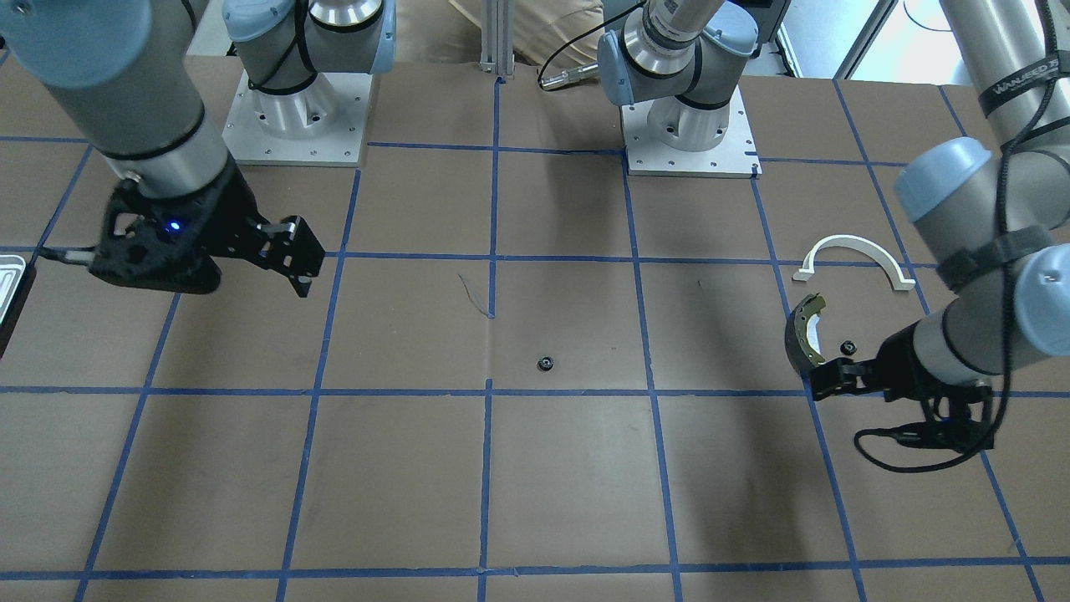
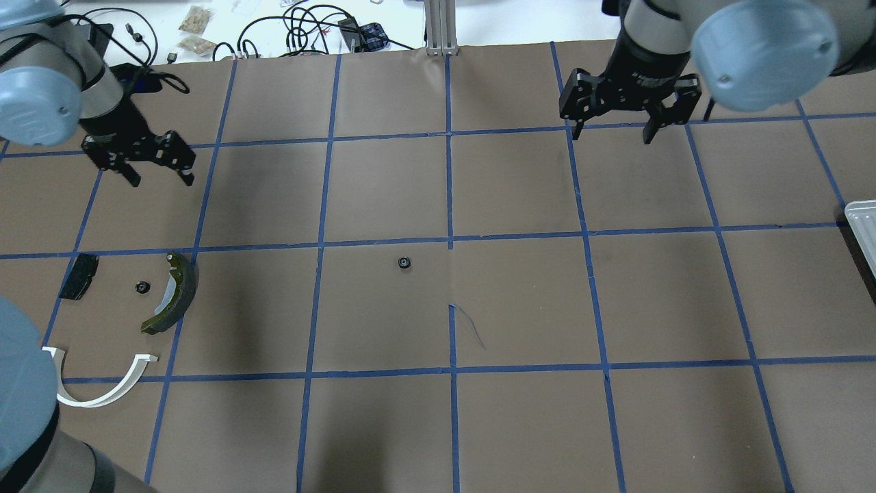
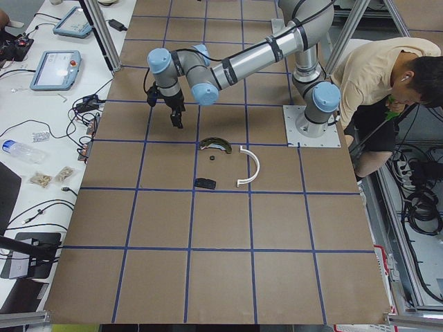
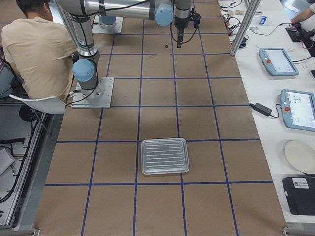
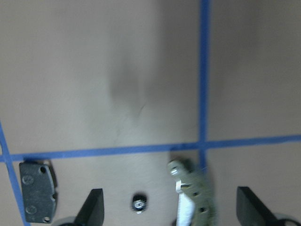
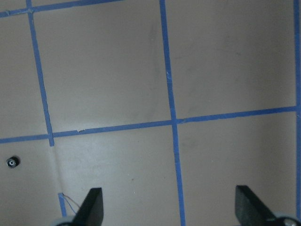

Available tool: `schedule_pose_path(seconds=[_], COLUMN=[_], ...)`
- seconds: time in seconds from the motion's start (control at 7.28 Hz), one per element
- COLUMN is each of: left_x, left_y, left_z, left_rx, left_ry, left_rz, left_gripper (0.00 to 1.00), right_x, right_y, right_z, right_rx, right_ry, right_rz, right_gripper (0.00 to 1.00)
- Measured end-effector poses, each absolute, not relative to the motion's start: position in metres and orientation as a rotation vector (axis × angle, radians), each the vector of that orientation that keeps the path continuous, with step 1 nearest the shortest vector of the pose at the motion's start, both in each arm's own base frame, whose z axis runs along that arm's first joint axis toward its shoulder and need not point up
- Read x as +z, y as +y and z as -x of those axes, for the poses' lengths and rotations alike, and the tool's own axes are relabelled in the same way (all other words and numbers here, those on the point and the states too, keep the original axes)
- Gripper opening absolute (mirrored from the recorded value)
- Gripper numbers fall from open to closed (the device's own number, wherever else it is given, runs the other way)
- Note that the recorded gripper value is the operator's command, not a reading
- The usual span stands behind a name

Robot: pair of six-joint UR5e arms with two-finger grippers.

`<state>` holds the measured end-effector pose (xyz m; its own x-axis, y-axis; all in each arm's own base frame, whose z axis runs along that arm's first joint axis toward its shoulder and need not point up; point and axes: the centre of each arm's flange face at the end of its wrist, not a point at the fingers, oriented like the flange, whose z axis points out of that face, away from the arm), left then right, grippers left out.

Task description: Place bearing gear from tray to pile

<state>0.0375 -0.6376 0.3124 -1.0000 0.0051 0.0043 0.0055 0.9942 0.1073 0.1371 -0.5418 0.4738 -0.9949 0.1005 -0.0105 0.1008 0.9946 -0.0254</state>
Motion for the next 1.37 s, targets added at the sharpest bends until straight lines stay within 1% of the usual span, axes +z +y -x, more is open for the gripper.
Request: schedule_pose_path(seconds=[0.14,0.27,0.55,0.69,0.96,1.37], left_x=[0.311,0.306,0.291,0.275,0.233,0.187], left_y=[-0.642,-0.639,-0.62,-0.61,-0.586,-0.548], left_z=[0.024,0.082,0.178,0.211,0.245,0.263], left_rx=[-0.159,-0.168,-0.188,-0.175,-0.135,-0.213], left_ry=[-3.116,-3.112,-3.119,-3.108,-3.051,-3.037], left_rz=[-0.013,-0.007,0.093,0.145,0.144,0.089], left_gripper=[1.0,1.0,1.0,1.0,1.0,1.0], right_x=[0.504,0.518,0.515,0.512,0.507,0.495], right_y=[-0.526,-0.515,-0.509,-0.51,-0.509,-0.507], right_z=[-0.13,-0.129,-0.128,-0.127,-0.127,-0.128], right_rx=[-0.059,-0.066,-0.039,-0.035,-0.011,0.006], right_ry=[3.143,3.151,3.156,3.158,3.158,3.155], right_rz=[-0.122,-0.076,-0.047,-0.043,-0.046,-0.058], right_gripper=[1.0,1.0,1.0,1.0,1.0,1.0])
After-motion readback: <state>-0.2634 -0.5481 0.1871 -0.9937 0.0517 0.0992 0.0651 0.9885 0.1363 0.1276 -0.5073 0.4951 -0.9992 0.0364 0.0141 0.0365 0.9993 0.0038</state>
